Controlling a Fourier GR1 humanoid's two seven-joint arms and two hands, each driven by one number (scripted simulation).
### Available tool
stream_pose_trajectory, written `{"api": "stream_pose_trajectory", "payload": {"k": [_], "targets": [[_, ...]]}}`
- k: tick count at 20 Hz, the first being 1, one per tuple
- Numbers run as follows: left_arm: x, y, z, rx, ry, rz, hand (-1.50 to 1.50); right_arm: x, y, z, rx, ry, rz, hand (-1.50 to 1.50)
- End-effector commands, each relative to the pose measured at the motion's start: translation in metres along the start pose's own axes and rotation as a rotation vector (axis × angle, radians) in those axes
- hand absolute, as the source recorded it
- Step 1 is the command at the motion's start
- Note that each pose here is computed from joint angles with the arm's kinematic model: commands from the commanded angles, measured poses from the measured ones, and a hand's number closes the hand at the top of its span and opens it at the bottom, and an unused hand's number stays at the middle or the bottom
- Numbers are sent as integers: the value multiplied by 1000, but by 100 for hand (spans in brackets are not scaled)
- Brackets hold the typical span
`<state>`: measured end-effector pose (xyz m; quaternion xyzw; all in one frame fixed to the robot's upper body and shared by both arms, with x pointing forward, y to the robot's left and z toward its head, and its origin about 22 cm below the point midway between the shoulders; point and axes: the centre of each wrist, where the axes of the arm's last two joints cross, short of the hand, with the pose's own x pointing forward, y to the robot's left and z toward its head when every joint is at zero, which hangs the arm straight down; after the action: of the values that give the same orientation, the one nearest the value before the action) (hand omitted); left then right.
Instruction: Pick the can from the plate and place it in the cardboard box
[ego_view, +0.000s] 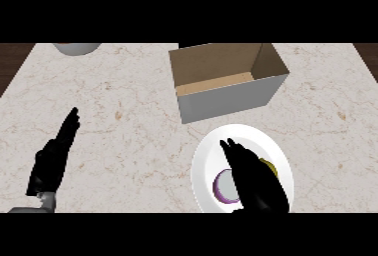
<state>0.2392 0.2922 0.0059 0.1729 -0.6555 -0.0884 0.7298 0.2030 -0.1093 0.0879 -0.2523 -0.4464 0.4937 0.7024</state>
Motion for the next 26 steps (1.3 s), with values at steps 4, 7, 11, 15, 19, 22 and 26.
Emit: {"api": "stream_pose_trajectory", "payload": {"k": [4,7,11,15,19,22,26], "targets": [[9,15,10,-7,-14,-13,0,-6,1,-4,18,63,-4,-150],[-6,-8,13,11,-13,-8,0,-3,24,-8,32,72,18,-150],[10,-6,5,1,10,6,0,-15,29,-18,44,65,49,-150],[2,-6,-3,-8,-8,2,0,-4,34,-15,67,71,20,-150],[10,-7,-13,10,-12,15,0,-13,27,-27,4,29,60,150],[13,-15,-2,-14,-11,-5,0,-2,22,-20,-130,53,145,150],[3,-12,-2,16,-2,-10,0,1,9,-5,-197,6,153,150]]}}
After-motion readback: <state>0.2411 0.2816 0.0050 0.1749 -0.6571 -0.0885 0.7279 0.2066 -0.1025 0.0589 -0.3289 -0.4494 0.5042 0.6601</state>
